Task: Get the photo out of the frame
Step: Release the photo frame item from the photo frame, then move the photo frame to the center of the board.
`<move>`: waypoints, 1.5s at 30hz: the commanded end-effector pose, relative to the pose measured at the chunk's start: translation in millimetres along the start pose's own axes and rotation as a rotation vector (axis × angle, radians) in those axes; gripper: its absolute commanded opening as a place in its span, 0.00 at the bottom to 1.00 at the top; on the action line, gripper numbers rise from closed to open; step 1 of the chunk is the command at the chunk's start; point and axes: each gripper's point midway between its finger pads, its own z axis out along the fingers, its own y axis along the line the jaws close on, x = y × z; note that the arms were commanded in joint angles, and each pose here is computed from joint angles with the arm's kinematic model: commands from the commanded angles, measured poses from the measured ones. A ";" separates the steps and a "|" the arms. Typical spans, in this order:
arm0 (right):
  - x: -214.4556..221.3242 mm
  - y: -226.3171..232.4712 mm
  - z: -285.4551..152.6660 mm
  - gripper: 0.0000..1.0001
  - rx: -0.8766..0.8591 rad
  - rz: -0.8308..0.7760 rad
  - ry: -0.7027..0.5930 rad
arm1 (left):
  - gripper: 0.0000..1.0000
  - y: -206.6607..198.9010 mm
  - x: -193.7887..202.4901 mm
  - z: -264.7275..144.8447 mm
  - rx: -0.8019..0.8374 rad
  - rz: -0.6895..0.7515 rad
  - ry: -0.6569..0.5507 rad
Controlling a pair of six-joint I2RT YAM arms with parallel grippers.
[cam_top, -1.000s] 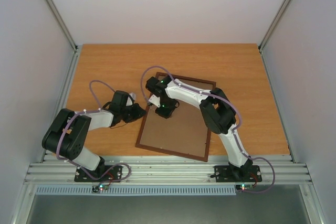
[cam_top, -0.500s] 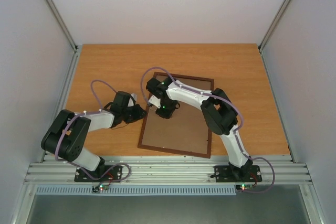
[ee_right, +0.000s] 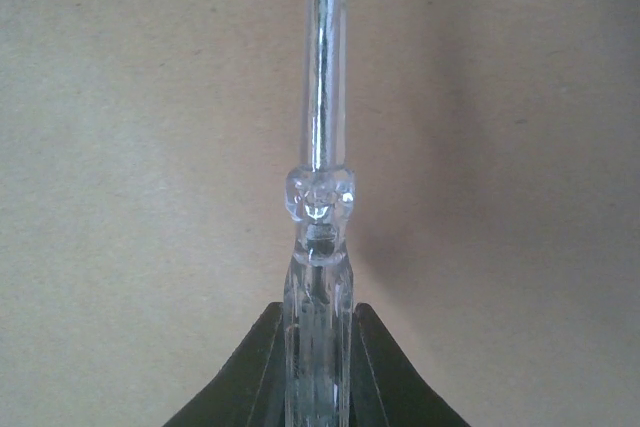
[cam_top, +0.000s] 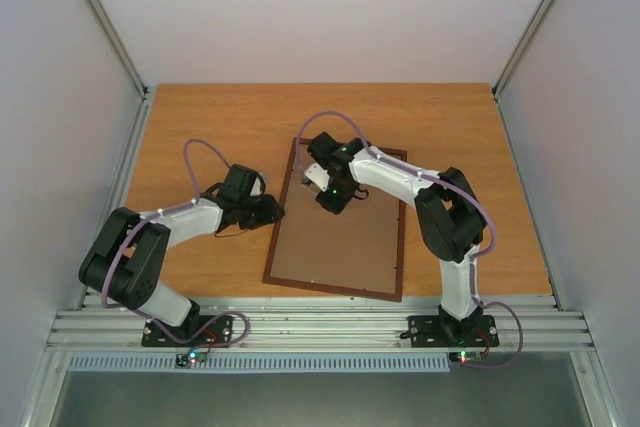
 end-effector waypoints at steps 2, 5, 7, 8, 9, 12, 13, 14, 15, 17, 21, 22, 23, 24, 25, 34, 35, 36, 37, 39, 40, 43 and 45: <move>-11.3 -12.6 -0.1 0.01 0.005 -0.007 -0.032 | 0.42 -4.0 -13.9 3.8 -0.041 0.046 0.000; -14.9 -18.7 4.2 0.01 0.004 -0.003 -0.030 | 0.45 -8.0 -24.7 7.5 -0.049 0.049 -0.005; -14.3 -21.9 8.5 0.01 0.004 0.005 -0.025 | 0.46 -11.1 -33.2 9.3 -0.065 0.059 -0.005; -14.6 -22.8 8.7 0.01 0.003 0.009 -0.029 | 0.47 -11.2 -35.0 10.6 -0.072 0.065 0.000; -13.7 -22.8 9.7 0.01 -0.001 0.013 -0.030 | 0.48 -11.0 -35.2 11.4 -0.079 0.069 0.005; -11.5 -24.0 11.5 0.01 -0.006 0.024 -0.035 | 0.52 -7.4 -31.6 13.0 -0.125 0.093 0.019; -10.7 -24.6 12.2 0.01 -0.005 0.027 -0.035 | 0.53 -6.1 -30.4 13.3 -0.147 0.112 0.022; -9.7 -25.1 13.3 0.01 -0.006 0.032 -0.034 | 0.54 -5.2 -29.0 13.8 -0.169 0.125 0.025; -8.8 -25.7 13.9 0.01 -0.006 0.036 -0.035 | 0.55 -5.0 -29.0 14.2 -0.186 0.141 0.026; -7.8 -27.5 15.4 0.01 -0.004 0.046 -0.036 | 0.56 -4.6 -30.5 15.5 -0.221 0.165 0.025; -3.2 -29.7 18.1 0.01 -0.001 0.060 -0.028 | 0.55 -6.9 -35.7 17.5 -0.294 0.223 0.018; -2.5 -29.6 18.1 0.01 -0.002 0.062 -0.027 | 0.55 -7.4 -35.7 18.2 -0.307 0.236 0.019; -1.6 -29.5 18.5 0.01 -0.002 0.063 -0.025 | 0.53 -6.7 -34.7 19.2 -0.319 0.245 0.026; -1.0 -29.8 18.7 0.01 -0.001 0.064 -0.024 | 0.51 -6.4 -35.0 20.0 -0.326 0.249 0.027; -0.7 -30.0 18.4 0.01 0.000 0.066 -0.024 | 0.49 -6.0 -34.6 20.6 -0.333 0.255 0.030; 2.1 -29.1 16.1 0.01 0.001 0.074 -0.024 | 0.33 -4.7 -20.1 24.6 -0.336 0.278 0.073; 3.0 -28.6 16.4 0.01 -0.001 0.078 -0.023 | 0.31 -4.0 -18.6 24.9 -0.338 0.278 0.076; 3.6 -28.0 16.1 0.01 -0.003 0.079 -0.023 | 0.30 -3.6 -17.1 25.2 -0.337 0.278 0.080; 4.5 -27.6 16.1 0.01 -0.006 0.083 -0.023 | 0.29 -3.1 -15.5 25.3 -0.336 0.278 0.084; 5.8 -25.9 14.1 0.01 -0.010 0.086 -0.025 | 0.26 -2.5 -13.0 23.8 -0.333 0.280 0.091; 6.9 -25.3 13.6 0.01 -0.011 0.087 -0.025 | 0.25 -0.6 -10.8 22.5 -0.336 0.281 0.095; 9.2 -23.5 10.6 0.01 -0.015 0.093 -0.028 | 0.22 0.3 -5.7 17.3 -0.325 0.281 0.099; 10.9 -21.6 9.2 0.01 -0.018 0.096 -0.028 | 0.21 -2.4 -0.7 14.5 -0.301 0.280 0.109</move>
